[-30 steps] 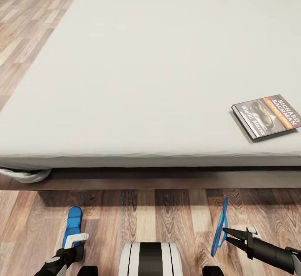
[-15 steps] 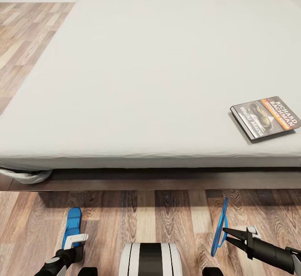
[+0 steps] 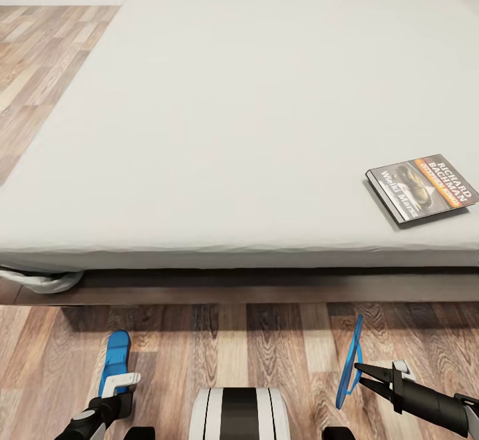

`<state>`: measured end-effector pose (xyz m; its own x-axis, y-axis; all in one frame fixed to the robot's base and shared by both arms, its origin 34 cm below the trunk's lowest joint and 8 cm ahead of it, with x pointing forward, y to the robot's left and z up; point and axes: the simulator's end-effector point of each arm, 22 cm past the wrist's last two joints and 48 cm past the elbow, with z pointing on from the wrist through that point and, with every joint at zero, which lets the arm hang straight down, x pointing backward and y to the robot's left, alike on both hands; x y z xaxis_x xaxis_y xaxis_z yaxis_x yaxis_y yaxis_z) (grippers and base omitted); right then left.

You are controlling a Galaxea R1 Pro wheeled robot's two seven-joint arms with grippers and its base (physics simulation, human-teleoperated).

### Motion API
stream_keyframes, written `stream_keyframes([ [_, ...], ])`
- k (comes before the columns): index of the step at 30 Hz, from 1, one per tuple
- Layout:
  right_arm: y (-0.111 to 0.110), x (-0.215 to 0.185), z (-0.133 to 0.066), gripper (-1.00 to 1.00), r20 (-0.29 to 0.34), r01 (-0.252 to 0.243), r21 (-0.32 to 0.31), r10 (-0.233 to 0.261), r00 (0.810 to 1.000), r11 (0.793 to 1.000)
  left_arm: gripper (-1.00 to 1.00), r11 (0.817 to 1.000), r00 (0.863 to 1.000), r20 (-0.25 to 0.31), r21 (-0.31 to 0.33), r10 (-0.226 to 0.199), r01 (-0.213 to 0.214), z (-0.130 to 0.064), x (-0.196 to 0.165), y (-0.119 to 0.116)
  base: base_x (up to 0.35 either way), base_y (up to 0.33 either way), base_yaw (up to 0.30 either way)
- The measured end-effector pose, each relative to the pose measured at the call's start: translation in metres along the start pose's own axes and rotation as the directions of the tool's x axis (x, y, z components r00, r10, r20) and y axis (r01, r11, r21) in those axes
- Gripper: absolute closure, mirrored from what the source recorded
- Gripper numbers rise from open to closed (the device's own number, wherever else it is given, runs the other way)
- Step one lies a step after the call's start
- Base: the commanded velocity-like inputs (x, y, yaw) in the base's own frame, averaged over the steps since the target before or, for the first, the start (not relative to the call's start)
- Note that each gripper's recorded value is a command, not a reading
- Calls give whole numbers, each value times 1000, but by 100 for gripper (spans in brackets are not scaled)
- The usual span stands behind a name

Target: In the bedroom, move the book from the bed onto either nightstand, and place the two sandals side by side next to the bed.

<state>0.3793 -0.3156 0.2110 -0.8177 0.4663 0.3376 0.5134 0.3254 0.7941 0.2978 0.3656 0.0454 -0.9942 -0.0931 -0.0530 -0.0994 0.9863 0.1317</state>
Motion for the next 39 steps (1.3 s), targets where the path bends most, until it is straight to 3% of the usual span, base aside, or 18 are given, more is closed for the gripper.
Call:
stream_keyframes([
  [39,8,-2,-2,100,6,17,-9,-17,1000,1000,100,1000,999,36,-1,-4,4,-5,-12,1,0,0,0],
])
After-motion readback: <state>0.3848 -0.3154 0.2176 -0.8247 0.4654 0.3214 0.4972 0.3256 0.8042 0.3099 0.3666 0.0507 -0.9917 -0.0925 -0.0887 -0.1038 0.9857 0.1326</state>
